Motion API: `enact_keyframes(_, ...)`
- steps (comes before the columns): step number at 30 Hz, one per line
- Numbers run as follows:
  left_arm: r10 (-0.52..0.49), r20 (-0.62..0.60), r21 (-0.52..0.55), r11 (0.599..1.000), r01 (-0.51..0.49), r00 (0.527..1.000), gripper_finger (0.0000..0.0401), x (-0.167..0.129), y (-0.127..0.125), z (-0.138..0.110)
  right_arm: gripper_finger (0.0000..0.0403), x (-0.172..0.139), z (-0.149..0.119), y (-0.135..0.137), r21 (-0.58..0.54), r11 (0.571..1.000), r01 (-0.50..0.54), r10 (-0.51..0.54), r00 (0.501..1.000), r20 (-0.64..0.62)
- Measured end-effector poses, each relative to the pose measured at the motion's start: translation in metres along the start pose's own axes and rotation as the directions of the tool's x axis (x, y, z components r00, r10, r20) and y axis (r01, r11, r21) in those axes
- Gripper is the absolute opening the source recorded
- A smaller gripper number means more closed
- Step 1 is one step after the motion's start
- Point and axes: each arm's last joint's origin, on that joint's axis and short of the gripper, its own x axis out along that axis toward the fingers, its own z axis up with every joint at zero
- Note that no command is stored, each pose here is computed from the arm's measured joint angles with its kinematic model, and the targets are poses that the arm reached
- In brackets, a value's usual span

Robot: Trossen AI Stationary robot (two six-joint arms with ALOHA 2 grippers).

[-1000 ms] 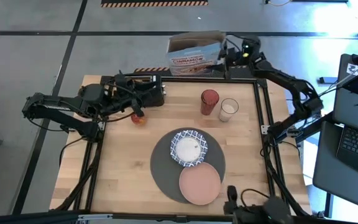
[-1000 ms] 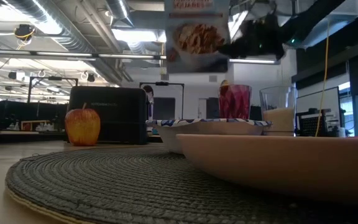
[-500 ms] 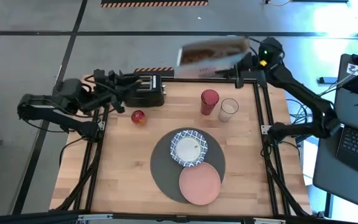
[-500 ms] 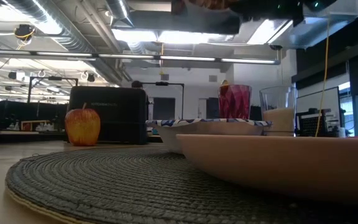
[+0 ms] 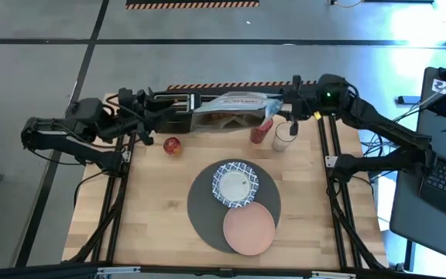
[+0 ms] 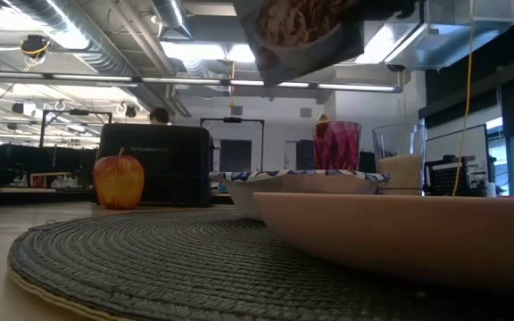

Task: Arrange a breakfast setting
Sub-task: Pour the cereal from the cereal box into the blue patterned bowl

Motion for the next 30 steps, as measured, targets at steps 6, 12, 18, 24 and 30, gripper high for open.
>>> enact_keyframes(6, -0.06, -0.014, -0.007, 0.998, 0.06, 0.998, 0.0174, -0.001, -0.002, 0.0, 0.0127, -0.022, 0.008, 0.009, 0.048, 0.999, 0.006, -0.005, 1.0, -0.019)
enact_keyframes(12, -0.095, -0.024, -0.004, 0.996, 0.095, 0.995, 0.0174, -0.001, -0.003, 0.0, 0.0127, -0.06, 0.01, 0.017, 0.098, 0.992, 0.076, -0.069, 0.995, -0.078)
enact_keyframes(18, -0.139, -0.043, 0.0, 0.99, 0.139, 0.989, 0.0174, -0.001, -0.004, -0.001, 0.0127, -0.091, 0.006, 0.028, 0.169, 0.978, 0.12, -0.094, 0.983, -0.158)
enact_keyframes(24, -0.135, -0.06, 0.005, 0.991, 0.136, 0.989, 0.0174, -0.001, -0.003, -0.002, 0.0127, -0.102, -0.006, 0.043, 0.219, 0.974, 0.05, 0.014, 0.959, -0.283)
enact_keyframes(30, -0.133, -0.067, 0.008, 0.991, 0.133, 0.989, 0.0174, -0.001, -0.003, -0.003, 0.0127, -0.113, -0.008, 0.045, 0.152, 0.982, 0.109, -0.051, 0.939, -0.339)
